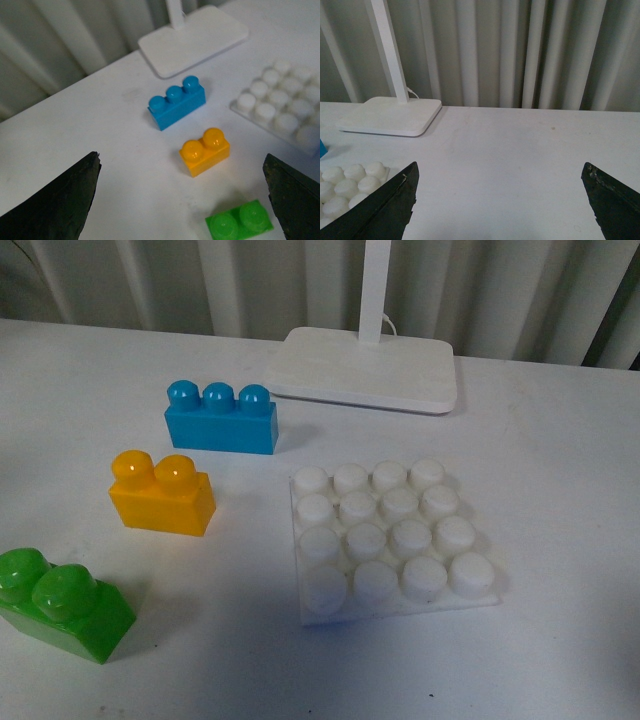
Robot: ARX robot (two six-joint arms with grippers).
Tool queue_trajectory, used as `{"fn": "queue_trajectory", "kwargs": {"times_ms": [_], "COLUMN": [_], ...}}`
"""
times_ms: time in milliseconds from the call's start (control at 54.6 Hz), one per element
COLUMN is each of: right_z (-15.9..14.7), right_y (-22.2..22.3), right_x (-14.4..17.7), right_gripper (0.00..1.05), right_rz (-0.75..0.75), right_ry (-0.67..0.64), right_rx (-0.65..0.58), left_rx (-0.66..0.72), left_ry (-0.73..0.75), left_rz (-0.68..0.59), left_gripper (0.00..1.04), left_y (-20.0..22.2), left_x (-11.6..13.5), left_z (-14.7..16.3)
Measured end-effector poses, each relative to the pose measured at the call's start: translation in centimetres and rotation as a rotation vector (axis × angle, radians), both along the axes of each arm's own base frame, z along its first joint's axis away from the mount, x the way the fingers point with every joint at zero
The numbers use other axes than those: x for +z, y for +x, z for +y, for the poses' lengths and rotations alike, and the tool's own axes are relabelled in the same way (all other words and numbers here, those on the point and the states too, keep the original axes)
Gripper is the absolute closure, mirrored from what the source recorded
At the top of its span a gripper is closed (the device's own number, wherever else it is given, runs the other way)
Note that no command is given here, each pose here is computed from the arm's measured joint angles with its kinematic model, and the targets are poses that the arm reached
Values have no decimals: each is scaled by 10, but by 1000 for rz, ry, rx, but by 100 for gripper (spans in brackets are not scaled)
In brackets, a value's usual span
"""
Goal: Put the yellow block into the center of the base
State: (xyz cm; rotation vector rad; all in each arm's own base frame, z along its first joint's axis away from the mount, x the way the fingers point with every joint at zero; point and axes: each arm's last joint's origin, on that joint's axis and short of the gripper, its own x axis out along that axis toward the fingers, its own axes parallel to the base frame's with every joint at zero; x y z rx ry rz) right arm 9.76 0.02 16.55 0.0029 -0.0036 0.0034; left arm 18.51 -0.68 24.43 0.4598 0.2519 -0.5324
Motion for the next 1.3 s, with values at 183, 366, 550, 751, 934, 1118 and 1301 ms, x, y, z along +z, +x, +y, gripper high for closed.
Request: {"fn": "queue_trajectory", "kwargs": {"times_ms": [183, 366, 550, 751, 934, 1118, 1301], "right_z": [0, 0, 0, 0, 0, 0, 0], "right_y": [0, 0, 0, 0, 0, 0, 0], "right_x": [0, 0, 0, 0, 0, 0, 0], "right_gripper": [9, 9, 9, 9, 9, 9, 9], "right_rz": [0, 0, 0, 0, 0, 0, 0], "right_ry": [0, 0, 0, 0, 0, 0, 0], "right_rx": [0, 0, 0, 0, 0, 0, 0], "left_rx": [-243, -402, -540, -620, -653, -666, -680], "left_ry": [391, 647, 744, 803, 821, 835, 841], "left_rz": [71, 102, 170, 269, 319, 363, 387], "left_gripper": [6, 6, 6, 6, 6, 6, 6], "left_y": [43, 76, 104, 123, 136, 148, 155], "left_x": [16, 14, 2, -13, -28, -42, -51], "left_z": [-15, -37, -60, -75, -83, -89, -93]}}
